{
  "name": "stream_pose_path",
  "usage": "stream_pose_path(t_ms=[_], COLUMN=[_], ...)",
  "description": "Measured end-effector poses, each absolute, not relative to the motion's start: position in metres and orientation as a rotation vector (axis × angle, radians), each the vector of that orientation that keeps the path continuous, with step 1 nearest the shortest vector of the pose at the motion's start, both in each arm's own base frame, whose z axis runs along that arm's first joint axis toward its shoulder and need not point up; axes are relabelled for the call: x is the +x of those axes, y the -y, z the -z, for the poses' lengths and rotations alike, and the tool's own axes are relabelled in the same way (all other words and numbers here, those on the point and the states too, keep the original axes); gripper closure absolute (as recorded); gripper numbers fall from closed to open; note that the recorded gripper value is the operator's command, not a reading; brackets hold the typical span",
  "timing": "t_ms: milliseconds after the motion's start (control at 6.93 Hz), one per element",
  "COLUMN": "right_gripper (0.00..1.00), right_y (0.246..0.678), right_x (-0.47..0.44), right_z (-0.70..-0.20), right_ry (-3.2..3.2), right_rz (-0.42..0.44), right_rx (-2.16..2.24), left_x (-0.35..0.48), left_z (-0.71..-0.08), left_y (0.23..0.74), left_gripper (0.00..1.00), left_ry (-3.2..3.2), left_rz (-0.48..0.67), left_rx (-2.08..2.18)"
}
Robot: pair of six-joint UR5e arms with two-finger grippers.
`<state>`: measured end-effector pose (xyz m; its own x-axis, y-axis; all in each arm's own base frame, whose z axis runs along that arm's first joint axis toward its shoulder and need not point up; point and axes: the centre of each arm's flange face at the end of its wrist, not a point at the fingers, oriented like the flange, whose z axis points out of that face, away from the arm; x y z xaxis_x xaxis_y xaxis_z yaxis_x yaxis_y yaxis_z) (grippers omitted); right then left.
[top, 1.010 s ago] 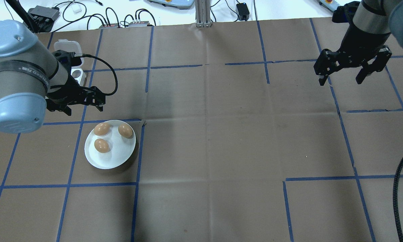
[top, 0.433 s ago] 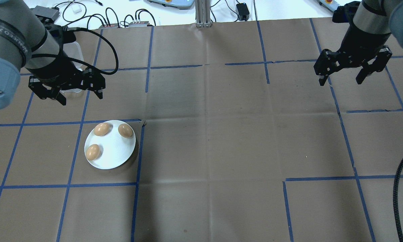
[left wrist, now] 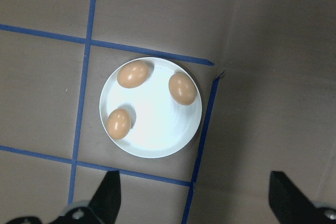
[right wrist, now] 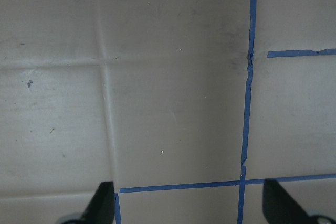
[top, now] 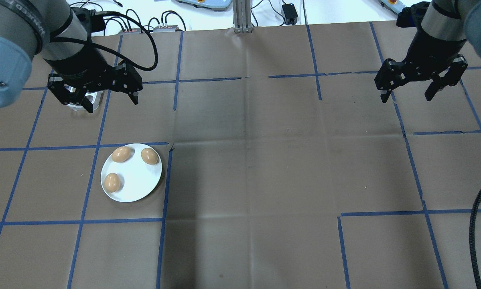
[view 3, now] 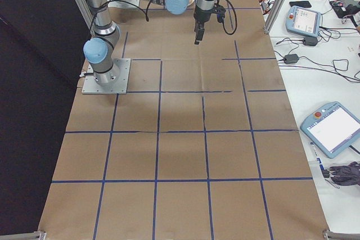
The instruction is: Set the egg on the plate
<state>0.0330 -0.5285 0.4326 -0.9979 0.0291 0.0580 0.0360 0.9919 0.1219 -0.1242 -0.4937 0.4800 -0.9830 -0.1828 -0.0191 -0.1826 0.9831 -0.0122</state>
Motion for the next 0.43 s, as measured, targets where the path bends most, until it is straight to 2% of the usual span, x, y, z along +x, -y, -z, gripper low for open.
stream_pose_path(t_ms=[433], right_gripper=[0.00], right_y=[0.5285], right_x=[0.0330], right_z=[-0.4327], right_ry=[3.079], right_rz=[0.189], right_rx=[-0.050], left_x=[-0.1408], left_z=[-0.4858], left_y=[0.4981], left_gripper=[0.01], left_ry=[-3.122], left_rz=[0.014], left_rx=[-0.252])
